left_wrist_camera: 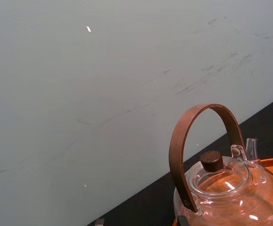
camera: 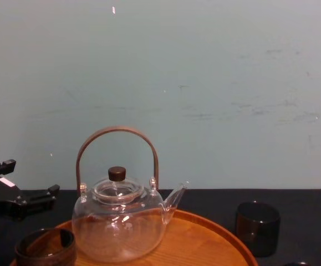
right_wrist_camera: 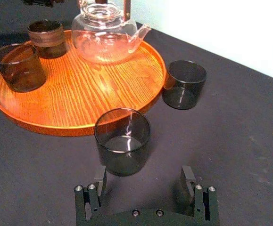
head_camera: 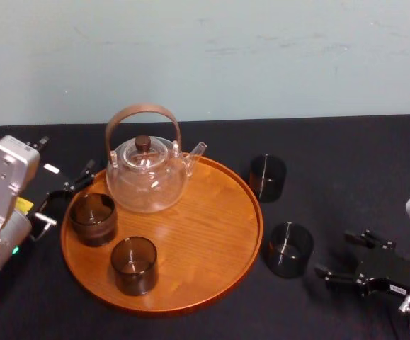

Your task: Pick up the glass from the table and place it on the tray.

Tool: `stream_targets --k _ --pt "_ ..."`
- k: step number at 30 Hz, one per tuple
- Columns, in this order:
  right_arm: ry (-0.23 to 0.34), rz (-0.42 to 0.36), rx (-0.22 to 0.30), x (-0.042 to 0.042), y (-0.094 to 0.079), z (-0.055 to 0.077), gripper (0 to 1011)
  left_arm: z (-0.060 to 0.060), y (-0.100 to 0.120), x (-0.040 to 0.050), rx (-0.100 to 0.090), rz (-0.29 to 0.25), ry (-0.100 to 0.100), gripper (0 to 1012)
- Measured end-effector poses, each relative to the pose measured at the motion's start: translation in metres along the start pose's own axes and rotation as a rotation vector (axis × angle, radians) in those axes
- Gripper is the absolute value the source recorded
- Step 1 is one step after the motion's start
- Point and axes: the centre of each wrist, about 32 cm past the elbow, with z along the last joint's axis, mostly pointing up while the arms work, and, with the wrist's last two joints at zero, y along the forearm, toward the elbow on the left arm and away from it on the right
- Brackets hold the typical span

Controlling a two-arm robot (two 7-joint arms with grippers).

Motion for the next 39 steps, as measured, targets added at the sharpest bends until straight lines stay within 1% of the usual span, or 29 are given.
stream_targets --k 7,20,26,39 --pt "0.032 0.036 0.004 -0.0021 0.008 0.003 1002 0.0 0.0 0.0 0.0 0.0 0.0 1001" --pt "0.064 0.062 -0.006 -0.0054 0.017 0.005 1002 0.0 0.0 0.0 0.0 0.0 0.0 1001" --pt "0.076 0.063 -0.01 -0.0047 0.022 0.006 1002 0.0 0.0 0.0 0.0 0.0 0.0 1001" --pt "0.087 0.079 -0.016 -0.0027 0.039 0.013 1002 0.0 0.0 0.0 0.0 0.0 0.0 1001"
